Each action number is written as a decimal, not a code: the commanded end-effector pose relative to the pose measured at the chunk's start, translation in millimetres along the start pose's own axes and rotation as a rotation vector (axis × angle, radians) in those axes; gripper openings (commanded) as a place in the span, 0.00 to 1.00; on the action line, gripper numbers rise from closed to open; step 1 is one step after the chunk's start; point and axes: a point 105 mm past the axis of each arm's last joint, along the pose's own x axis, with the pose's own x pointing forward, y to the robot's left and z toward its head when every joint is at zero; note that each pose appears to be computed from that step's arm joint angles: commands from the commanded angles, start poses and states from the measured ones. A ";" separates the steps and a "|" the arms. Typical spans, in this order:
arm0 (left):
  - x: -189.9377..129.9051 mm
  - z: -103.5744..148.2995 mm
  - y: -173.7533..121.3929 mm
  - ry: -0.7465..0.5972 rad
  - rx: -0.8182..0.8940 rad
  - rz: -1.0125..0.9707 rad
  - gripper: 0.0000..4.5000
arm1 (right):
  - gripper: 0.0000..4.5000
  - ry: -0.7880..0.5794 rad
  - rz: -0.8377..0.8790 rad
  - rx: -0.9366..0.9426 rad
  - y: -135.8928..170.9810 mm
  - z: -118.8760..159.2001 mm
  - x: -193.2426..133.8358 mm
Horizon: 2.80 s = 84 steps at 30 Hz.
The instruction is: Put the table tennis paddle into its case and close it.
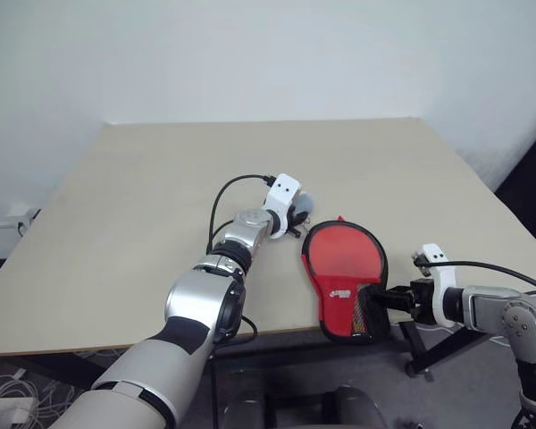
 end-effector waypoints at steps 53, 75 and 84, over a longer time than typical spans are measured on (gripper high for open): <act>-9.6 19.0 20.3 -0.056 0.026 0.037 0.30 | 0.01 0.172 0.365 -0.417 48.1 -25.0 -7.7; -8.7 20.3 18.4 -0.053 0.034 0.034 0.30 | 0.38 0.099 0.047 -0.426 -0.4 -10.1 20.4; -8.7 20.7 18.3 -0.052 0.035 0.033 0.30 | 0.59 0.001 0.033 -0.396 -8.2 18.7 -1.1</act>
